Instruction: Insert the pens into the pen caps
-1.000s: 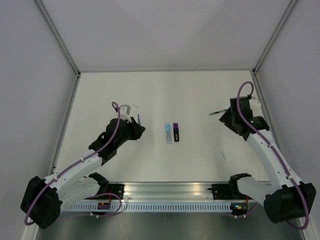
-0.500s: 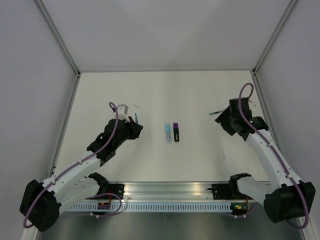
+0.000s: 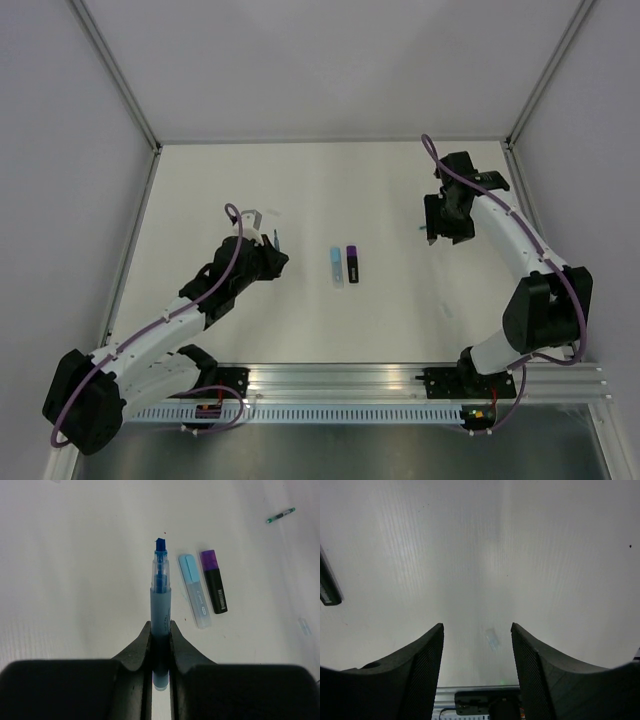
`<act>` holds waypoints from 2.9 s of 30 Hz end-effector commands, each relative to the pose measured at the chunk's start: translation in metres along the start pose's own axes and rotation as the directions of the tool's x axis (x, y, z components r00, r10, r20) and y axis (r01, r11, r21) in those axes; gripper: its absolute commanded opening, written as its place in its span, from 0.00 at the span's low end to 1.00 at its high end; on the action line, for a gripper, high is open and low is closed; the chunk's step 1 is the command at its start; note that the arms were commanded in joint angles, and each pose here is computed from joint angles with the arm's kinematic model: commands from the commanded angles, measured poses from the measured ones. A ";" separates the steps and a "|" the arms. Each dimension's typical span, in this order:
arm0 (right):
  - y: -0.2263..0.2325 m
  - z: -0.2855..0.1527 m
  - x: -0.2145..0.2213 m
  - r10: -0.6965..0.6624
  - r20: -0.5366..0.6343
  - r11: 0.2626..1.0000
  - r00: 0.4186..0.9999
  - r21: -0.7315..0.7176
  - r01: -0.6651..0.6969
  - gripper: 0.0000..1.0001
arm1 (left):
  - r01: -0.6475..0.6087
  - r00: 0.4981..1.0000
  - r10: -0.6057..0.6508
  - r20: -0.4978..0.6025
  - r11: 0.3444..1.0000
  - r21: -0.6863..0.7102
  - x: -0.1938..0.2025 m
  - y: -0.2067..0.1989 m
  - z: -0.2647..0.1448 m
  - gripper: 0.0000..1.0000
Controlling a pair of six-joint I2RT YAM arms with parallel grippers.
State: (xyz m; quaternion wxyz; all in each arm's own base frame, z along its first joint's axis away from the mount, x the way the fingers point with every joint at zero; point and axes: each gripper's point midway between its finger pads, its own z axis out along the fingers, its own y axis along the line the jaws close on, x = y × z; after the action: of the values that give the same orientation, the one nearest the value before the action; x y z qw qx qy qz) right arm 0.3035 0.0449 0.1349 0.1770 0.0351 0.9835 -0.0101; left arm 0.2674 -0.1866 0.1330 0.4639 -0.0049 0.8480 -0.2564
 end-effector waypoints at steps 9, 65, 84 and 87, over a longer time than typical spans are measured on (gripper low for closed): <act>-0.008 -0.005 0.019 -0.300 -0.209 0.950 0.931 0.019 0.311 0.64 | -0.008 1.000 0.008 0.003 0.998 0.063 -0.006 -0.013 0.001 0.02; -0.025 0.071 0.160 -0.612 -0.497 0.767 0.615 -0.185 0.614 0.63 | 0.026 1.000 -0.028 0.009 0.988 0.151 -0.010 -0.031 -0.012 0.03; -0.033 0.082 0.158 -0.589 -0.526 0.767 0.613 -0.126 0.629 0.38 | 0.026 1.000 -0.028 0.013 0.987 0.156 -0.012 -0.032 -0.013 0.03; -0.034 0.084 0.156 -0.590 -0.527 0.760 0.612 -0.106 0.641 0.29 | 0.026 1.000 -0.029 0.013 0.988 0.151 -0.011 -0.030 -0.013 0.02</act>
State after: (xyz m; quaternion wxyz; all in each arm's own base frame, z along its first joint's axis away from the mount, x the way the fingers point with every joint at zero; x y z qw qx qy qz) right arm 0.1685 0.0212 0.0074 -0.1422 -0.2944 0.9418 -0.0787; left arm 0.2541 -0.2016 0.1470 0.4537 0.0234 0.8362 -0.3072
